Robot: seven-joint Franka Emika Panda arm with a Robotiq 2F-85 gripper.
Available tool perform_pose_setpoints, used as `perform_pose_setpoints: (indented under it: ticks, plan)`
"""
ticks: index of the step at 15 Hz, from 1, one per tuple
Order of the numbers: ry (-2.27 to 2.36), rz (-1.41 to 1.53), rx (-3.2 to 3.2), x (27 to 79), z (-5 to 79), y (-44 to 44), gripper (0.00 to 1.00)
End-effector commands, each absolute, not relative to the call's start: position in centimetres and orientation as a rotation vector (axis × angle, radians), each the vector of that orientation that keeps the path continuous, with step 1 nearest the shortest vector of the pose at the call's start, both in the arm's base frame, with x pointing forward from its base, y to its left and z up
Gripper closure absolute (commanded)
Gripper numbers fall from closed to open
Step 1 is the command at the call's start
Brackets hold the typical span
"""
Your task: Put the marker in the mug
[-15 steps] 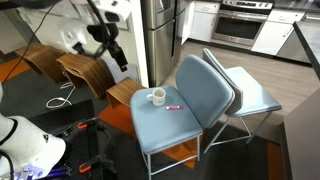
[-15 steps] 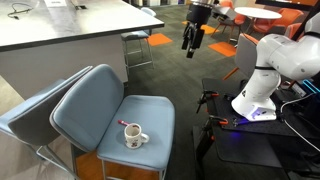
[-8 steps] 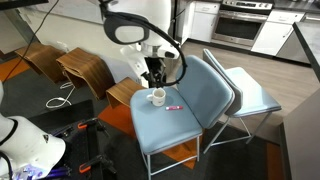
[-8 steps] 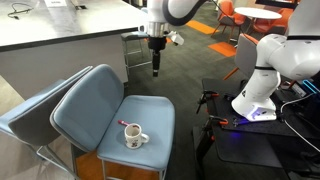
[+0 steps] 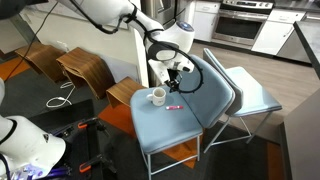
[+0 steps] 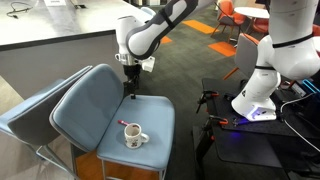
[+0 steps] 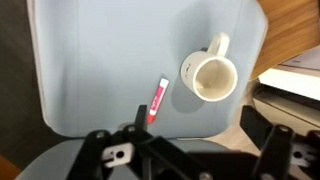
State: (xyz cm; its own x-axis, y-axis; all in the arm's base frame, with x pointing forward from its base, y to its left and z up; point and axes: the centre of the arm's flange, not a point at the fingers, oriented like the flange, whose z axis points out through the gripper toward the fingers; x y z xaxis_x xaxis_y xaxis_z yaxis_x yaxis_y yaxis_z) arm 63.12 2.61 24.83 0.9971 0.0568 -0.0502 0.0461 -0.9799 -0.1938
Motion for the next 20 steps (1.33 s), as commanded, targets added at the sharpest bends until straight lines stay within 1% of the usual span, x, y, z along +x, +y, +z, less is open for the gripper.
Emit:
perform_pose_setpoints:
  ticks: [1,5,11,20]
  plan:
    - [0.001,0.086,-2.935,65.1,22.6,4.1,0.0]
    - [0.134,0.13,-2.912,65.6,18.5,5.8,0.0]
    - [0.27,0.141,-2.877,66.4,12.6,5.2,0.0]
    - [0.379,0.174,-2.905,71.0,7.0,3.0,0.0]
